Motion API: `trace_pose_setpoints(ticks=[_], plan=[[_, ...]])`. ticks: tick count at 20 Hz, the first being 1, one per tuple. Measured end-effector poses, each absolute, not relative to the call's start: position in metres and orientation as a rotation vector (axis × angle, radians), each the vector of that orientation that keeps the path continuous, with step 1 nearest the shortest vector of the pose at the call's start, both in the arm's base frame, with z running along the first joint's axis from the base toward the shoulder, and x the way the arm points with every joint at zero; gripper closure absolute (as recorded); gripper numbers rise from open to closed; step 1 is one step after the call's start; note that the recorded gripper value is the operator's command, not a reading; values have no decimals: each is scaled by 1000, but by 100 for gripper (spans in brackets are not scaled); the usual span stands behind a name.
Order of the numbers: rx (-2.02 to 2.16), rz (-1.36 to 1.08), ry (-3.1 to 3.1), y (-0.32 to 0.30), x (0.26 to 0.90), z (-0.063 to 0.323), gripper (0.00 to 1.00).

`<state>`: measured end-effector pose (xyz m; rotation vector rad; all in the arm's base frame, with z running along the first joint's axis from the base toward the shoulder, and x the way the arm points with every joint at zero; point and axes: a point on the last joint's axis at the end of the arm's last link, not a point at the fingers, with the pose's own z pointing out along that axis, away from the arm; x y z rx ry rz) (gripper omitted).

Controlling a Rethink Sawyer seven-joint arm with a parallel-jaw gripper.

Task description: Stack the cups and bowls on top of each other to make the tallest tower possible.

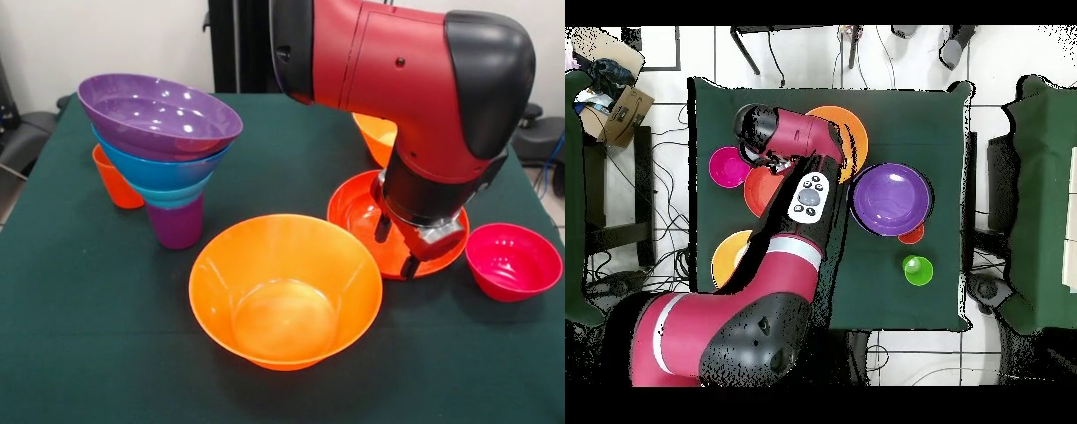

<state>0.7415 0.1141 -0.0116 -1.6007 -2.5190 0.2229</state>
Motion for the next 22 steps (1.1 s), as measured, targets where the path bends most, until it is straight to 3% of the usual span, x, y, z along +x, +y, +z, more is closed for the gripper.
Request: trace_pose_setpoints(ticks=[22], plan=[[-1685,204,-2497,88,729,-8,0]])
